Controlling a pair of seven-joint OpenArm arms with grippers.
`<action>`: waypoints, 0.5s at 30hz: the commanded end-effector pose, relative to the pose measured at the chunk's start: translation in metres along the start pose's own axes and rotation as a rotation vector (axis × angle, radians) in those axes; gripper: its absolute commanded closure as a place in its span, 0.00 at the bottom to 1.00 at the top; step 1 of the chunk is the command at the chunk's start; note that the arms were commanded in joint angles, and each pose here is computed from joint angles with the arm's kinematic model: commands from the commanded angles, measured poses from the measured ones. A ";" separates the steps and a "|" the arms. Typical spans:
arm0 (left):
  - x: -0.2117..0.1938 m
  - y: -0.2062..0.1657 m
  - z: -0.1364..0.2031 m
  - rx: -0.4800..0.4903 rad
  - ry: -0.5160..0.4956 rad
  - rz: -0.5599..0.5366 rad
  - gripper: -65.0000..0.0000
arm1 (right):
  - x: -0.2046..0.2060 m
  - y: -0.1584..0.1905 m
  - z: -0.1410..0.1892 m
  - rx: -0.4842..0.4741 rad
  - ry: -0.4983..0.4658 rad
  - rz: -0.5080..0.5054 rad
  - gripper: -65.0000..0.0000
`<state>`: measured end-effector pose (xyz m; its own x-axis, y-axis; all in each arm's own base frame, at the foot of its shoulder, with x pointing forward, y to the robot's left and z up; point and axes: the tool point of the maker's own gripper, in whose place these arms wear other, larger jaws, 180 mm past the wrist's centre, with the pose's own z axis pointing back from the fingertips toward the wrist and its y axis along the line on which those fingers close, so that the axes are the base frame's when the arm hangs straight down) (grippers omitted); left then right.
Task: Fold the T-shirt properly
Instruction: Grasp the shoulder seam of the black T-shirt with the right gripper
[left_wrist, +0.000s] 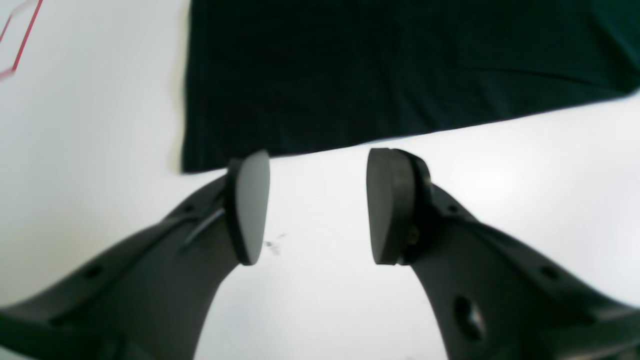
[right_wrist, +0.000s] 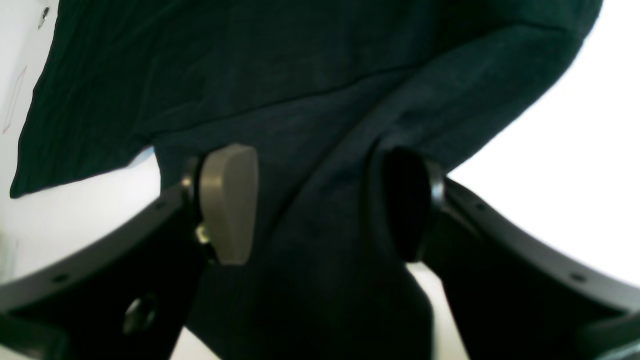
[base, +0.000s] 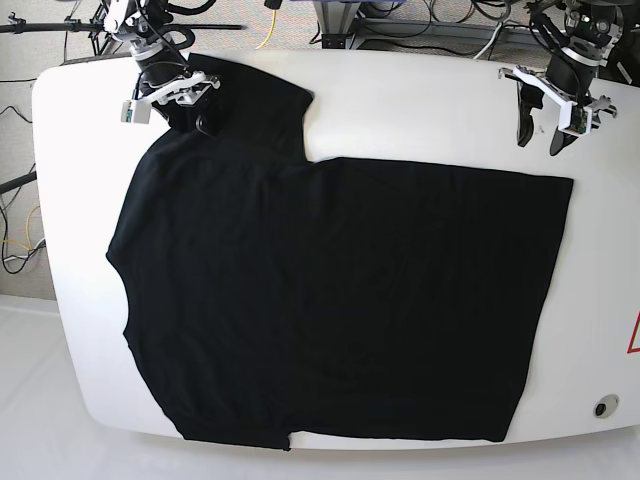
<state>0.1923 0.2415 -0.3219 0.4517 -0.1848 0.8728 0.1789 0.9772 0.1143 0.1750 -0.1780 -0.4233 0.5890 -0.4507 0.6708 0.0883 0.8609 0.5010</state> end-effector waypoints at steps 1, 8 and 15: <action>0.008 0.020 -0.002 0.051 -0.042 -0.009 0.53 | -0.032 0.003 0.000 -0.007 0.147 0.025 0.43; 0.005 0.032 -0.006 0.083 -0.058 0.000 0.57 | -0.037 0.007 -0.002 0.004 0.175 0.029 0.73; 0.020 0.030 -0.005 0.085 -0.124 -0.009 0.59 | -0.030 0.007 -0.003 0.003 0.144 0.033 1.00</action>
<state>0.2045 0.2652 -0.3198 0.3954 -0.1760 0.9015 0.1112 0.9834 0.1432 0.1705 -0.1552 -0.4335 0.6624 -0.4149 0.6237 0.0538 0.8568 0.5128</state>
